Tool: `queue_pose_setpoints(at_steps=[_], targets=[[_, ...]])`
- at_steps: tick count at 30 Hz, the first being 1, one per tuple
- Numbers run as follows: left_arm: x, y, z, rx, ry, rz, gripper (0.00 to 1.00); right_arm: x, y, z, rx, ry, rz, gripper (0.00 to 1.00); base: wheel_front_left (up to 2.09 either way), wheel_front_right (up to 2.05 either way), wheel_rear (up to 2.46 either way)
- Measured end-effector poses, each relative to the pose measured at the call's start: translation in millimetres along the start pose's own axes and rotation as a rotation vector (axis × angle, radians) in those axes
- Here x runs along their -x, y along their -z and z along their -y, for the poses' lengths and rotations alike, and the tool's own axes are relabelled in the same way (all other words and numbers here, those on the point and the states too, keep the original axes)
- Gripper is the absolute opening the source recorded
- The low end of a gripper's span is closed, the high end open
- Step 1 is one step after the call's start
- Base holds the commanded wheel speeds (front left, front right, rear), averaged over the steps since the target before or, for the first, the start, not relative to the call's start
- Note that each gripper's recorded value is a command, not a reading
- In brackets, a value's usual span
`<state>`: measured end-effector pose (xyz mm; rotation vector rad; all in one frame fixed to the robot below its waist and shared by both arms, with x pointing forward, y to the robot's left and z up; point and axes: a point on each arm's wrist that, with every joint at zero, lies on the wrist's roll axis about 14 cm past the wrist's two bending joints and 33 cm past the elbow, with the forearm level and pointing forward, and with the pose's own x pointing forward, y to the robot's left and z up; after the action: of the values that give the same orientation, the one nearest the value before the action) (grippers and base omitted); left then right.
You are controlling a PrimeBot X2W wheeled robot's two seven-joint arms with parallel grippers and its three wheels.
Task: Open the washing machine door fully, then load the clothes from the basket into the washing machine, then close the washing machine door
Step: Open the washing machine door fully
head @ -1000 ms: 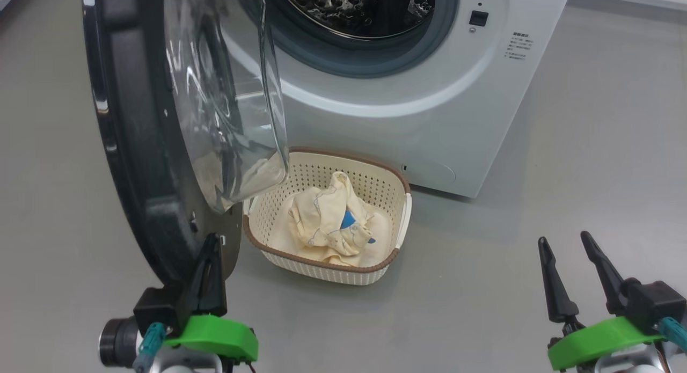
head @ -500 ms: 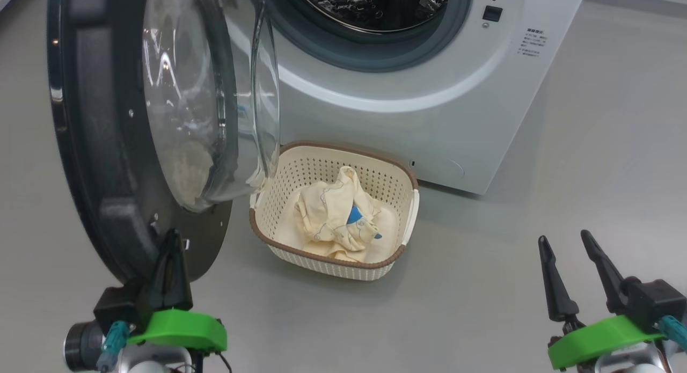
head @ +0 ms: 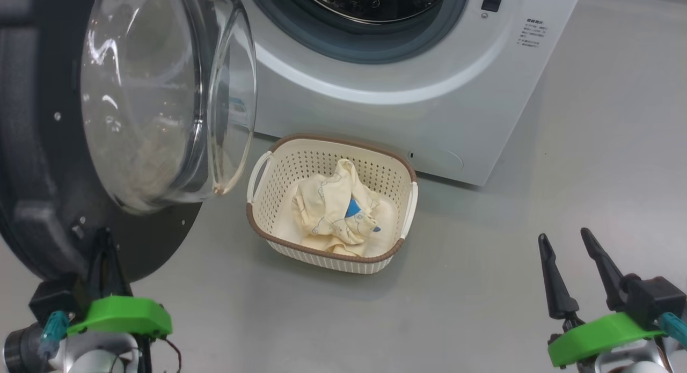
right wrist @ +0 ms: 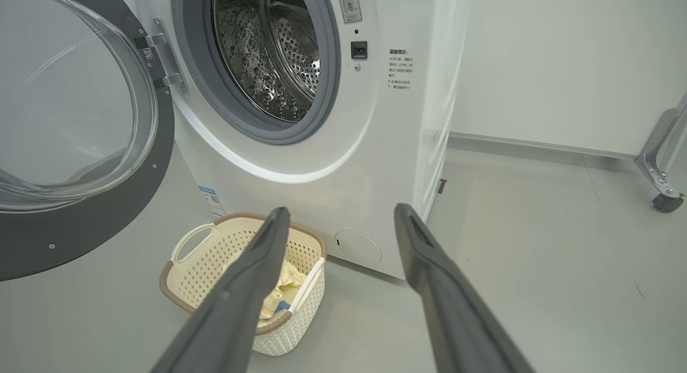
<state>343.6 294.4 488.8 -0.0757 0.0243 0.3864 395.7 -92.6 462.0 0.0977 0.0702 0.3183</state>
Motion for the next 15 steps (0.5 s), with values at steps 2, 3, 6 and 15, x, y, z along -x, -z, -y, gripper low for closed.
queue_pose_setpoints(at_steps=[2, 3, 6, 15], targets=[[-4, 1, -7, -0.006, -0.019, -0.004, 0.0, -1, 0, 0, -0.001, 0.001, 0.0, 1.0, 0.0, 0.0, 0.0], [-5, 1, -10, -0.009, -0.028, -0.006, 0.0, -1, 1, 1, -0.001, 0.002, -0.001, 1.0, 0.0, 0.0, 0.0], [-11, 3, -19, -0.013, -0.053, -0.014, 0.0, -2, 1, 2, -0.003, 0.004, -0.002, 1.0, 0.0, 0.0, 0.0], [-36, 6, -42, -0.038, -0.124, -0.035, 0.0, -2, 8, 8, -0.008, 0.023, -0.024, 1.0, 0.0, 0.0, 0.0]])
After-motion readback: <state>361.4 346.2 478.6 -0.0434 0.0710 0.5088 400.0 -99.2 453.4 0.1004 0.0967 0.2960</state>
